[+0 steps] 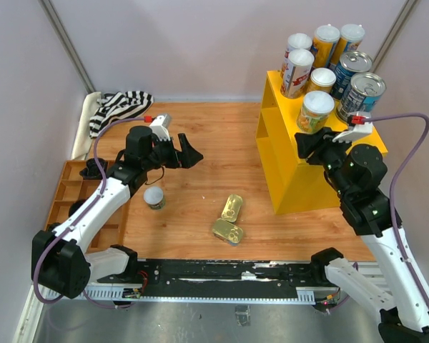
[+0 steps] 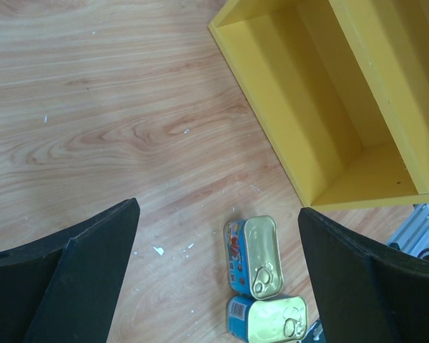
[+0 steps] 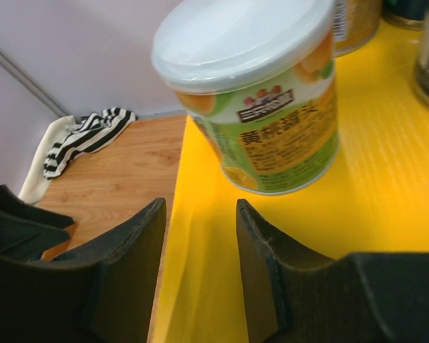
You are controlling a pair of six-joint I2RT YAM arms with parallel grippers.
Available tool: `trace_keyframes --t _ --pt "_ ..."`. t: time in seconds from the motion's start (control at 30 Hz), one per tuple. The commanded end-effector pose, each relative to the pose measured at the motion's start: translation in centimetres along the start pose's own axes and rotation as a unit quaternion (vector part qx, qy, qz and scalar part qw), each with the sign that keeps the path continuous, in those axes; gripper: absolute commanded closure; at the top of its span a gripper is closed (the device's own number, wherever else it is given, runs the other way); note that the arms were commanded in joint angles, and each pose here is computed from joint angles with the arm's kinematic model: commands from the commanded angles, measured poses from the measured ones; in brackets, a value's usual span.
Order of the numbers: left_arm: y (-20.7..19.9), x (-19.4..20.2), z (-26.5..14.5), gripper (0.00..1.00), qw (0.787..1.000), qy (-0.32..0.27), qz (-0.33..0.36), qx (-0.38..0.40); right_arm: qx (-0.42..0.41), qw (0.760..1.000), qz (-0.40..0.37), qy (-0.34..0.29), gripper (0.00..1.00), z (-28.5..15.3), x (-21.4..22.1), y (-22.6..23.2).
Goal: Place and organize the canned foods onto the counter
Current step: Place the canned food on the counter.
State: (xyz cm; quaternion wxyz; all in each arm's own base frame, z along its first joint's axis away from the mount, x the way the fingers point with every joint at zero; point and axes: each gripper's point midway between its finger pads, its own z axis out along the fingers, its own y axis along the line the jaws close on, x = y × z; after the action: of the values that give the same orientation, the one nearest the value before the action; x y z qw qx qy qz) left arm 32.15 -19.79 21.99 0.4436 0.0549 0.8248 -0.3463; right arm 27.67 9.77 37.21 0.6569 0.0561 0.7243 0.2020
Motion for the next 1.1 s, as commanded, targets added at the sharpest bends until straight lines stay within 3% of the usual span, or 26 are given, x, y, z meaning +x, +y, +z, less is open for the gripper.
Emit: trace_keyframes --t 0.0,0.17,0.47,1.07 --pt "-0.3 0.1 -0.2 0.03 1.000 -0.001 0.000 0.013 -0.051 0.998 0.013 0.044 0.55 0.6 2.4 2.5" --pt "-0.4 0.6 -0.4 0.03 1.000 -0.001 -0.009 0.018 -0.077 0.995 0.001 0.061 0.57 3.1 1.4 4.9" --pt "0.2 0.9 -0.7 0.03 1.000 -0.001 -0.003 0.002 -0.050 0.994 -0.080 0.051 0.59 5.2 -0.1 3.7" --pt "0.2 1.1 -0.4 0.03 1.000 0.007 -0.002 0.004 0.028 0.997 -0.077 0.015 0.59 5.8 -1.2 0.5"
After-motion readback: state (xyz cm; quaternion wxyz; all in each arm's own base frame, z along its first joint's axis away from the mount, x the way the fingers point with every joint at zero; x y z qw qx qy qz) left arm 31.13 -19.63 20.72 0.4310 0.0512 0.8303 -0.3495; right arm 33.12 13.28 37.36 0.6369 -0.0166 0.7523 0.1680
